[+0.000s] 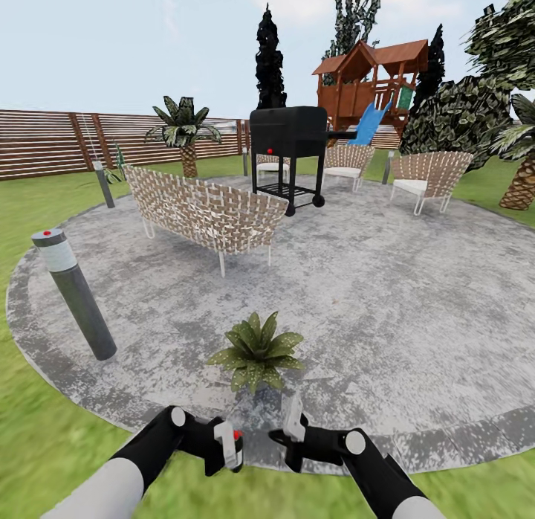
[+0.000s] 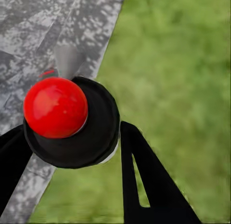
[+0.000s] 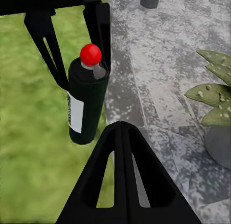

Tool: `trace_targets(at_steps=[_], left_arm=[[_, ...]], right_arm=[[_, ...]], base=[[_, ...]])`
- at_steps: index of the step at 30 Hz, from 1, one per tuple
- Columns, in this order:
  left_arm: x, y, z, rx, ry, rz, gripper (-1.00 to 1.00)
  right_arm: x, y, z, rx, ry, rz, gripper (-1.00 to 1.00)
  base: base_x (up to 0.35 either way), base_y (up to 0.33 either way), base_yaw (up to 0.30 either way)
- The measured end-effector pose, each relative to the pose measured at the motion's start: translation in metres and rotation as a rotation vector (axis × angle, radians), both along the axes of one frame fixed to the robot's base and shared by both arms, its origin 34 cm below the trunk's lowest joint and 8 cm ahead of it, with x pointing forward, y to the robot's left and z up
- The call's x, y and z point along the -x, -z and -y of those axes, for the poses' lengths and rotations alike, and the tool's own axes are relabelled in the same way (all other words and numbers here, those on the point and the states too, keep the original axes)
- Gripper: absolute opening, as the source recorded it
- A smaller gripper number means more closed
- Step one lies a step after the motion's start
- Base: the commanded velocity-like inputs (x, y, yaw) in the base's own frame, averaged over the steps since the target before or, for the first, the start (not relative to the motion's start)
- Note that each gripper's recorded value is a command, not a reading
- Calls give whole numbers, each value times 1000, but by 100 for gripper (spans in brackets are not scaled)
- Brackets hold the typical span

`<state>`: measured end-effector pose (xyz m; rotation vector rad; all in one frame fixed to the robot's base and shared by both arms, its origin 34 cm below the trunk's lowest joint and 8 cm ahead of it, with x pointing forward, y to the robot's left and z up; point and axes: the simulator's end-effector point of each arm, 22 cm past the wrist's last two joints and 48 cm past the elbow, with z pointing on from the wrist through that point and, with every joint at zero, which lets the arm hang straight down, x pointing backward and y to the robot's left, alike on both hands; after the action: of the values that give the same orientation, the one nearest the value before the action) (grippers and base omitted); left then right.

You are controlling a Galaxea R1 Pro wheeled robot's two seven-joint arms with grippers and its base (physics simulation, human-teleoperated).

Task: Pick up the pesticide atomizer in the garden and spray insectifuge to fully cover both potted plants in the garden.

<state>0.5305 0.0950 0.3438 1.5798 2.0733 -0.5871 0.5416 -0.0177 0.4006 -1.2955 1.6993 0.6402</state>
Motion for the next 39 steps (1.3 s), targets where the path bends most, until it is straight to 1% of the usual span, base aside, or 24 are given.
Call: trace_targets(at_steps=[1,3,4,8,10,11,12,14,15,16,17,18,19,20,21,22,23,26,28,31,33,36,37,39], left_arm=[[0,5,-18,-26,-8,-3,-100],[7,14,-42,-56,-22,-19,-100],[17,22,-51,-69,-25,-34,-100],[68,58,-121,-191,-17,-108,-100],[73,61,-138,-212,-33,-116,-100],[68,62,-145,-217,-62,-100,-100],[54,61,-150,-212,-125,-58,-100],[19,57,-163,-183,-317,46,-100],[13,58,-167,-166,-387,59,-100],[10,62,-172,-132,-503,58,-100],[7,66,-178,-96,-633,59,-100],[2,67,-184,-74,-721,69,-100],[-4,66,-193,-43,-836,101,-100],[-4,68,-203,-15,-941,138,-100],[4,72,-216,3,-1047,179,-100],[12,75,-225,9,-1116,207,-100],[24,78,-235,10,-1195,246,-100],[52,88,-234,-7,-1297,278,-100],[58,90,-235,-17,-1324,283,-100],[61,92,-234,-20,-1328,278,-100],[72,99,-232,-30,-1314,253,-100],[74,99,-237,-42,-1323,253,-100],[74,99,-237,-44,-1324,254,-100],[74,99,-236,-43,-1324,253,-100]], right_arm=[[1,3,1,15,-9,2,-100],[4,7,4,40,-24,6,-100],[4,9,5,49,-28,7,100],[9,18,14,67,-23,-13,100],[9,26,25,84,-6,-25,100],[7,34,37,102,29,-27,100],[-1,42,54,123,91,-18,100],[-18,63,101,182,270,8,100],[-20,72,117,203,332,10,100],[-19,86,140,233,430,6,100],[-18,98,167,259,553,-2,100],[-16,105,188,275,653,-7,100],[-11,114,220,298,809,-16,100],[-2,122,251,330,954,-21,100],[8,125,275,361,1064,-8,100],[12,123,286,369,1118,12,100],[15,119,296,358,1172,46,100],[36,118,297,305,1215,87,100],[43,119,293,291,1220,89,100],[45,120,286,280,1219,84,100],[47,122,261,254,1203,64,100],[49,123,259,245,1214,56,100],[49,123,260,241,1227,53,100],[52,124,272,224,1306,29,100]], base=[[0,0,0],[0,0,0],[0,0,0],[0,0,0],[0,0,0],[0,0,0],[0,0,0],[0,0,0],[0,0,0],[0,0,0],[0,0,0],[0,0,0],[0,0,0],[0,0,0],[0,0,0],[0,0,0],[0,0,0],[0,0,0],[0,0,0],[0,0,0],[0,0,0],[0,0,-127],[0,0,-252],[0,0,-277]])
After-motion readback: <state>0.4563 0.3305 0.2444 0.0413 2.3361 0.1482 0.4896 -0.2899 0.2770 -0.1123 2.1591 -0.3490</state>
